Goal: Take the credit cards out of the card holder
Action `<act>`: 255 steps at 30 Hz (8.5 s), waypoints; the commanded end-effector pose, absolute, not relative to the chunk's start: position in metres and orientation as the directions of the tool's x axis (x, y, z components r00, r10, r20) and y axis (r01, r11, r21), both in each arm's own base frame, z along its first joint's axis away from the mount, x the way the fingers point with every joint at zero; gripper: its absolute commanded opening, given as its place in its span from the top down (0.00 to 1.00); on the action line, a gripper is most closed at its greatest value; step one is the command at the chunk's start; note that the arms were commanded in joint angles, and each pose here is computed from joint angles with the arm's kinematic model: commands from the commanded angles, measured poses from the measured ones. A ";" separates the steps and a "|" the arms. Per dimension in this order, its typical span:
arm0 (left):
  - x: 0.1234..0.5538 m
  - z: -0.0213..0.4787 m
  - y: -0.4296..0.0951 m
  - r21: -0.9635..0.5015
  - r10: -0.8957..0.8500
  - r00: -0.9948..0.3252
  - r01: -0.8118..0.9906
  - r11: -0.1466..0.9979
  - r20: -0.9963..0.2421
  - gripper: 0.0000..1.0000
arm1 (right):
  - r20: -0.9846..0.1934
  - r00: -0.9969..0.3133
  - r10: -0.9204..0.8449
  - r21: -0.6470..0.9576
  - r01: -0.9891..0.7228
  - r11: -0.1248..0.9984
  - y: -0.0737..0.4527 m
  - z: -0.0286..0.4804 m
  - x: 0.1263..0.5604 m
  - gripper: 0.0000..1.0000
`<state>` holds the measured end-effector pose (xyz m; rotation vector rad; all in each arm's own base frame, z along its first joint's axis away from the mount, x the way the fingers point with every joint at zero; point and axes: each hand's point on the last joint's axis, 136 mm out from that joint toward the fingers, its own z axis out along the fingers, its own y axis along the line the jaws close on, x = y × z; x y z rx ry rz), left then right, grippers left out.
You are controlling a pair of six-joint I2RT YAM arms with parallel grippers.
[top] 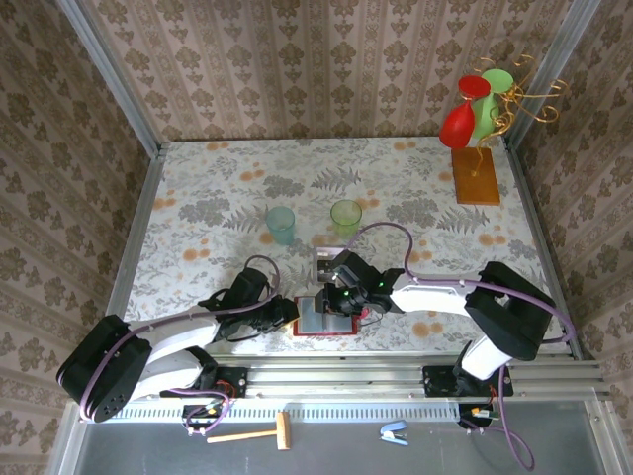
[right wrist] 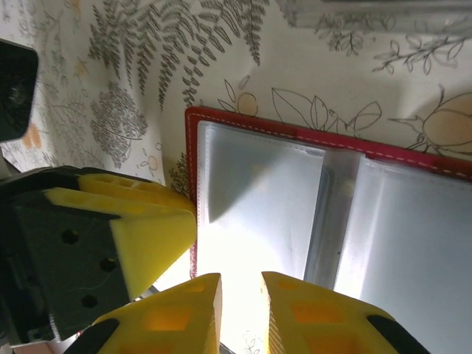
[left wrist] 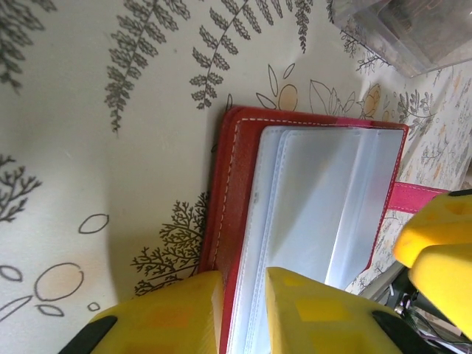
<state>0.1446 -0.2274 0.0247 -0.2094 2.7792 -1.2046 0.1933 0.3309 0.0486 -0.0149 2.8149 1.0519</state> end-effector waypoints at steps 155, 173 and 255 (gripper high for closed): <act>0.156 0.065 -0.351 -0.790 0.053 -0.998 0.059 0.610 -0.034 0.48 | -0.218 -0.933 0.285 0.726 0.040 0.686 0.213 0.083 0.194 0.71; 0.160 0.070 -0.325 -0.797 0.002 -0.999 0.043 0.603 -0.052 0.48 | -0.163 -0.950 0.268 0.745 0.060 0.664 0.235 0.077 0.202 0.71; 0.145 0.035 -0.243 -0.768 -0.126 -0.992 -0.062 0.638 -0.025 0.50 | -0.059 -0.998 0.035 0.557 -0.004 0.830 0.312 0.028 0.192 0.72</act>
